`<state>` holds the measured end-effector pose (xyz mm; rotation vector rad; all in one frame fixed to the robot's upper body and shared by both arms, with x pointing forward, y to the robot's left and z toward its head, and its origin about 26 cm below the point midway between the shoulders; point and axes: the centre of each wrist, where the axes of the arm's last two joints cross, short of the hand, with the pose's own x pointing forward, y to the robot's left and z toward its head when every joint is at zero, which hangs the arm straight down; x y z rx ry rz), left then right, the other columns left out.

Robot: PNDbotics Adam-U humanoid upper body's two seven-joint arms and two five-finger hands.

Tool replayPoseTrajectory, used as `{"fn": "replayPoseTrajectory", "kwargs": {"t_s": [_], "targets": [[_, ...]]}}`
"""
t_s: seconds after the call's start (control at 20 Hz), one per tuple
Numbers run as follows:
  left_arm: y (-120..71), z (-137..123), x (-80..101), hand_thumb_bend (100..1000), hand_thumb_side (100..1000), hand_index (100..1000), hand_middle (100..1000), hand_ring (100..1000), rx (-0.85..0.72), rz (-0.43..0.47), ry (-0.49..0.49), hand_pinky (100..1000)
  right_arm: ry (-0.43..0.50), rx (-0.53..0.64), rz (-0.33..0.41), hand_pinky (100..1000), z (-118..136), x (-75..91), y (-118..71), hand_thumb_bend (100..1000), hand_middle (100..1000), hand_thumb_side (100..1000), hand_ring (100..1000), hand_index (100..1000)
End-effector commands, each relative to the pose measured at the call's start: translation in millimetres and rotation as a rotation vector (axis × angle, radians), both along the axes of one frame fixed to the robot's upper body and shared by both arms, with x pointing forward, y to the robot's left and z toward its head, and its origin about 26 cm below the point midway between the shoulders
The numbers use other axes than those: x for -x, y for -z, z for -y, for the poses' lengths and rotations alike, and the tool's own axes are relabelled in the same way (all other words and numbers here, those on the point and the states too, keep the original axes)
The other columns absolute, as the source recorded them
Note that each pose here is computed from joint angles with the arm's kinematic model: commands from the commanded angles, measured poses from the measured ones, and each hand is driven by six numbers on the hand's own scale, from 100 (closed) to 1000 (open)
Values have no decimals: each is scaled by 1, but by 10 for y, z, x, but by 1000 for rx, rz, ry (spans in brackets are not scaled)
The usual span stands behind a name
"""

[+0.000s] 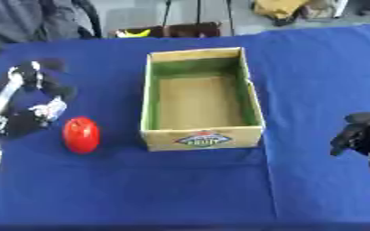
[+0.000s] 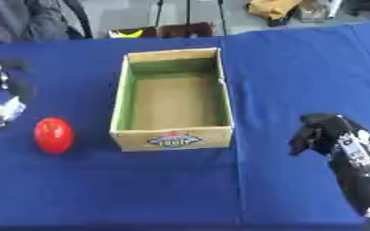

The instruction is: Pick up objects on the table and place them in the box.

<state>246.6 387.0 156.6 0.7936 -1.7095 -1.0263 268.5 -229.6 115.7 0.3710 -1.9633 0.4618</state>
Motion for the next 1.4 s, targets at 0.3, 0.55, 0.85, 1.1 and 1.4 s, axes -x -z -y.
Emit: {"fn": "replayPoseTrajectory", "kwargs": {"t_s": [0.3,0.55,0.85,1.1,1.4], "targets": [[-145,-228,-75,888,735,863,739,644,-386,-50,-51,603,-2,7,25,486,13,13,-70,100,513,739,549,714],[-91,-275,-171,823,688,853,722,632,-438,-72,-87,585,-4,8,24,486,10,14,-68,100,513,741,549,714],[19,-252,-322,743,677,851,719,625,-431,-98,-91,565,-7,6,25,486,3,14,-68,100,512,741,549,715],[142,-245,-402,714,714,846,707,614,-431,-145,-71,539,-8,6,27,486,1,14,-68,100,512,742,549,715],[224,-209,-457,688,726,842,695,600,-436,-175,-51,525,-11,6,28,486,-5,12,-72,100,512,743,549,715]]}}
